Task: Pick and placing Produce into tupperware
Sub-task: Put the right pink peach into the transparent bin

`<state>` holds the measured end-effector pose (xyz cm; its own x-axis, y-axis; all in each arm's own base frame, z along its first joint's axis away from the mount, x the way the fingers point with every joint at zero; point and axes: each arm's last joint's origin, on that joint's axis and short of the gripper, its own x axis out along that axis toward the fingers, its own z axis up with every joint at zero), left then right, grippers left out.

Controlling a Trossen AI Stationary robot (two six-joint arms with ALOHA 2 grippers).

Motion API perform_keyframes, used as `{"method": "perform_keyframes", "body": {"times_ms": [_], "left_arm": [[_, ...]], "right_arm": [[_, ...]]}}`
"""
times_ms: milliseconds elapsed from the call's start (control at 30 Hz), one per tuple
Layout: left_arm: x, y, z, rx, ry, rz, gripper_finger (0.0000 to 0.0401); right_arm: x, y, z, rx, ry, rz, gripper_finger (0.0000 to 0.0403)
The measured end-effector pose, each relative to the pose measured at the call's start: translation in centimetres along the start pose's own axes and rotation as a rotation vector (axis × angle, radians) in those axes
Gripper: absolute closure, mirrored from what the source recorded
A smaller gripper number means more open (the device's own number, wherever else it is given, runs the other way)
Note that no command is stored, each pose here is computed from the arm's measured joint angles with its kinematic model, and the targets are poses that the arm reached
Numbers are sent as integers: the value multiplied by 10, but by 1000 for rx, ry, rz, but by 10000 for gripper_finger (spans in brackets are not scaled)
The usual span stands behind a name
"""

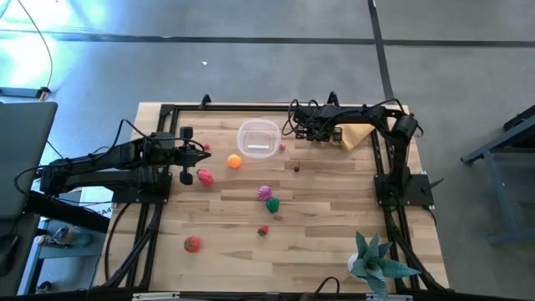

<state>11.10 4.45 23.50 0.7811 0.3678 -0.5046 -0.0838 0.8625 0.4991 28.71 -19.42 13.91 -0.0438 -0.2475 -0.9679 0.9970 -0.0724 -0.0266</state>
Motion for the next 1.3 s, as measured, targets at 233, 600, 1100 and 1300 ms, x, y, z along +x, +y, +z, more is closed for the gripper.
{"method": "perform_keyframes", "body": {"times_ms": [233,600,1100,1300], "left_arm": [[0,0,0,0,0,0,396],[0,0,0,0,0,0,396],[0,0,0,0,0,0,396],[0,0,0,0,0,1,396]], "right_arm": [[-16,7,4,-69,-25,40,301],[-90,22,5,-366,-119,273,301],[-203,66,1,-1118,-451,779,301],[-204,71,-2,-1271,-504,800,301]]}}
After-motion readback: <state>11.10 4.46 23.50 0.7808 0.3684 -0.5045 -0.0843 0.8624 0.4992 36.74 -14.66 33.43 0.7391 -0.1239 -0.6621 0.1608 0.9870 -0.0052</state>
